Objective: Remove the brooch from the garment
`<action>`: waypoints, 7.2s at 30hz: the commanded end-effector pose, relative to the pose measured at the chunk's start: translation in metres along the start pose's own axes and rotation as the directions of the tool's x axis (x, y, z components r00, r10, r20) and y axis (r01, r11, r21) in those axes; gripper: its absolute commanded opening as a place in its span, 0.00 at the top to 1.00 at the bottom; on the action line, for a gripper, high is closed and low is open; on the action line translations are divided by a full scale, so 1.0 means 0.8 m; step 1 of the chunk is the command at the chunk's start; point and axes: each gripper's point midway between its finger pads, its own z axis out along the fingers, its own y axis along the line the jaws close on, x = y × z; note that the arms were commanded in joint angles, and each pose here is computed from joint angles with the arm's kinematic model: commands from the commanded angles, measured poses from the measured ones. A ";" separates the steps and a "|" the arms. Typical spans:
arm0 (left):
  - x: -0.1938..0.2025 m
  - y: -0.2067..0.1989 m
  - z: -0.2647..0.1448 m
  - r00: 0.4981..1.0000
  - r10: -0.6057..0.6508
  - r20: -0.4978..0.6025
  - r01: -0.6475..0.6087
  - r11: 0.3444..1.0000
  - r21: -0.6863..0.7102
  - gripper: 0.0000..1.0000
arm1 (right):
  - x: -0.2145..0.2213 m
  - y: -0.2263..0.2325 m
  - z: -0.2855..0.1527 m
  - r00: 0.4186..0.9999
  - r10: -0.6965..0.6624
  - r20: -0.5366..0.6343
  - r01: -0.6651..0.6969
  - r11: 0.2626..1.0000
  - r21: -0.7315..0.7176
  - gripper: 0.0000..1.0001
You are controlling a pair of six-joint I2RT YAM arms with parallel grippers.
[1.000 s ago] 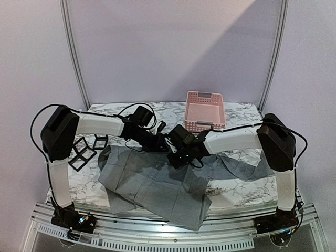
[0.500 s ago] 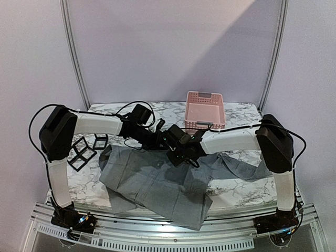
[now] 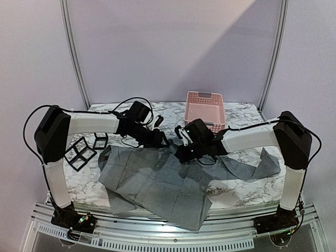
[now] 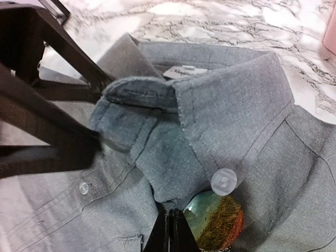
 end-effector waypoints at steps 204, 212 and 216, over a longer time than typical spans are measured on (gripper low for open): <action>0.014 -0.101 -0.024 0.965 0.257 0.061 -0.251 0.819 0.516 1.00 | -0.035 0.029 -0.087 0.896 0.295 0.332 -0.041 0.799 -0.600 0.66; 0.014 -0.101 -0.024 0.964 0.257 0.063 -0.252 0.819 0.516 1.00 | -0.036 0.029 -0.082 0.901 0.296 0.318 -0.049 0.797 -0.602 0.76; 0.014 -0.102 -0.025 0.963 0.260 0.064 -0.255 0.817 0.516 1.00 | -0.037 0.032 -0.081 0.904 0.292 0.313 -0.045 0.792 -0.609 0.80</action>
